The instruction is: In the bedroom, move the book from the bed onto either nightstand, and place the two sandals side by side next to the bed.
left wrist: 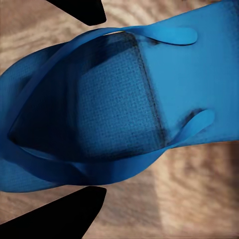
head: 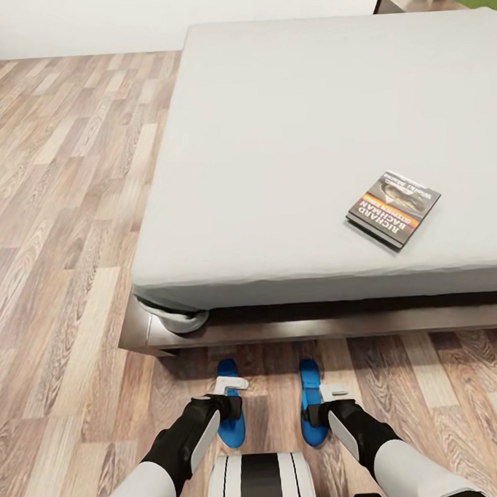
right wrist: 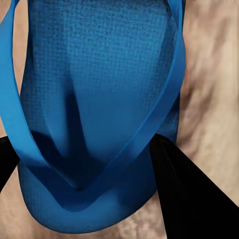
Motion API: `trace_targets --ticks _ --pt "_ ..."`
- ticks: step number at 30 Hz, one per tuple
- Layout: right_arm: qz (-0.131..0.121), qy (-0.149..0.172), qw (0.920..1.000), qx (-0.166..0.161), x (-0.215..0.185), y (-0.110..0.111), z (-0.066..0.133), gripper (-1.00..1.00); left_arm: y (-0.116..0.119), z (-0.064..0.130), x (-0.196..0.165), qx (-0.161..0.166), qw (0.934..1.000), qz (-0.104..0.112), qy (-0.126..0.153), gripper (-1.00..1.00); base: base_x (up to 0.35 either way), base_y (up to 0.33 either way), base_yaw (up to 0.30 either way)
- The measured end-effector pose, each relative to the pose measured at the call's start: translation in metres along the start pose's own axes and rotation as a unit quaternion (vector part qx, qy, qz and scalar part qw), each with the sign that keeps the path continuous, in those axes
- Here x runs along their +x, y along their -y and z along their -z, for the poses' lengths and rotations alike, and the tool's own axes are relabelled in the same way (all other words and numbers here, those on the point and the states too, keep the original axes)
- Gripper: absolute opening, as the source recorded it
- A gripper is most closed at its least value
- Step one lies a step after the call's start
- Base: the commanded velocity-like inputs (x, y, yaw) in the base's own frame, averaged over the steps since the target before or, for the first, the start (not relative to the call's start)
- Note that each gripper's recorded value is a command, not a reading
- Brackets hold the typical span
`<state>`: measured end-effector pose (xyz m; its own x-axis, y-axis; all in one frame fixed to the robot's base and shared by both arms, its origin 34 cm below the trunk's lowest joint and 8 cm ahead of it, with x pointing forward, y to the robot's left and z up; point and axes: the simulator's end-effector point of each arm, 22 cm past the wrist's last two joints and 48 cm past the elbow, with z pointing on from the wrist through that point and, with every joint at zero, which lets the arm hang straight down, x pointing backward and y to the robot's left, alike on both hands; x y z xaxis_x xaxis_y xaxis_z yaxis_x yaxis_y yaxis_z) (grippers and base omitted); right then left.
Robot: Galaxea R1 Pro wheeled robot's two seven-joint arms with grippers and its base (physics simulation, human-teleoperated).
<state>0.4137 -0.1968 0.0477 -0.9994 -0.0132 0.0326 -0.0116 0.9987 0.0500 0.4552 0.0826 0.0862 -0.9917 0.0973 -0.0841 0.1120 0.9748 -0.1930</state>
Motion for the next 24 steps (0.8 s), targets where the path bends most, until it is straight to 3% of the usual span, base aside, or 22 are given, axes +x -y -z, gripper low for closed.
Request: trace_targets --ticks 16,17,24 --pt "0.0 0.0 1.0 0.0 0.0 0.0001 0.0 -1.0 0.0 0.0 -0.0002 0.0 1.0 0.0 0.0 -1.0 0.077 0.0 0.0" --pt "0.0 0.0 1.0 0.0 0.0 0.0 0.0 1.0 0.0 0.0 -0.0002 0.0 1.0 0.0 0.0 -1.0 0.001 0.0 0.0" --pt "0.0 -0.002 1.0 0.0 0.0007 0.0 0.0 1.0 0.0 0.0 -0.0002 0.0 1.0 0.0 0.0 -1.0 0.0 0.0 0.0"
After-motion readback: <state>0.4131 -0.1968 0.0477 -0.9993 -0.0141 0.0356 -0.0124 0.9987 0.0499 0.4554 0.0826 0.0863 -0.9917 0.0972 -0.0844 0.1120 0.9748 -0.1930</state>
